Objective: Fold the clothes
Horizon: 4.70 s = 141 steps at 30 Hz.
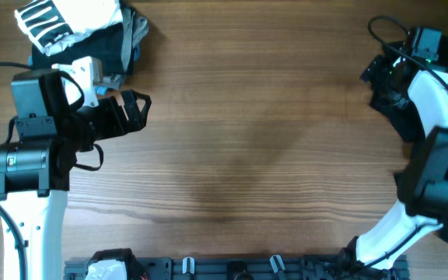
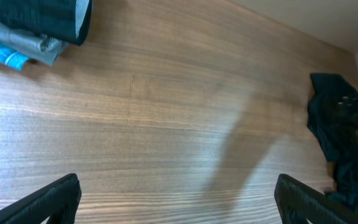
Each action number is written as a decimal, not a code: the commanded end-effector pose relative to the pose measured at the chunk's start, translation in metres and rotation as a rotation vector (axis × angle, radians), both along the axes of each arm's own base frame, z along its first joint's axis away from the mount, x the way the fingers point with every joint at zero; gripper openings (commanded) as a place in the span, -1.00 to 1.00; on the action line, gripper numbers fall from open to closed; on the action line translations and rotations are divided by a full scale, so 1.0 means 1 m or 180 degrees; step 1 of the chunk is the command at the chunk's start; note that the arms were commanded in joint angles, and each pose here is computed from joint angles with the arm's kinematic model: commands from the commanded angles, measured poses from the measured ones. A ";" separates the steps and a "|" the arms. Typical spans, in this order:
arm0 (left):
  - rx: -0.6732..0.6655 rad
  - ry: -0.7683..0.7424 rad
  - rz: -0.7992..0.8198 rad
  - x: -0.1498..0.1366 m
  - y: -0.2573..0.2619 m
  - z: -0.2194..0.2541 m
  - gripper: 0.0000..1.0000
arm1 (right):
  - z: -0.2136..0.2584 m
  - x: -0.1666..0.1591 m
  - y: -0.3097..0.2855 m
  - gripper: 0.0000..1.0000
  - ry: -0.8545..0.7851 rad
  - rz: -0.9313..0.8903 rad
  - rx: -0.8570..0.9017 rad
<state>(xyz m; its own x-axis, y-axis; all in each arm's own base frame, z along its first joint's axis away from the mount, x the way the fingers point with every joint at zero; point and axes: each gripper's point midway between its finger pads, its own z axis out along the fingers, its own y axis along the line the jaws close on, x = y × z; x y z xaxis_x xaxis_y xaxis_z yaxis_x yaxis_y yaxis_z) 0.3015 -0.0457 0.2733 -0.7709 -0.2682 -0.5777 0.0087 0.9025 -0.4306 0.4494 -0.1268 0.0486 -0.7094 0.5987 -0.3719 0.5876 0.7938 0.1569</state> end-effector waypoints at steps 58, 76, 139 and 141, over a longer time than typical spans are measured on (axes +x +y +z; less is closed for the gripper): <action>0.0952 0.0929 -0.2165 0.075 -0.169 -0.285 -0.03 | 0.158 -0.075 0.185 0.40 0.0011 0.1263 0.0363; 0.0855 0.1704 -0.0230 0.079 0.037 -0.242 -0.64 | 0.048 -0.127 0.098 0.24 0.0859 -0.0099 -0.0084; 0.0909 0.2524 -0.3026 -0.129 -0.203 -0.288 -0.84 | 0.213 -0.131 0.043 0.49 0.0041 0.0565 0.0793; 0.1000 0.2831 -0.3028 -0.147 -0.190 -0.282 -0.92 | 0.213 -0.131 0.043 0.47 0.0037 0.0561 0.0792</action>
<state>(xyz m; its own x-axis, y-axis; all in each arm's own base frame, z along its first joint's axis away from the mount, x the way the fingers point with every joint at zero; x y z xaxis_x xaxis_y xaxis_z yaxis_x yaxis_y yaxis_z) 0.1792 -0.2514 -0.0038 -0.7553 0.6373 0.1529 0.5369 0.7355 -0.4132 0.3177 -0.0808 0.2618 -0.8227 0.5264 -0.2147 0.4310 0.8238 0.3682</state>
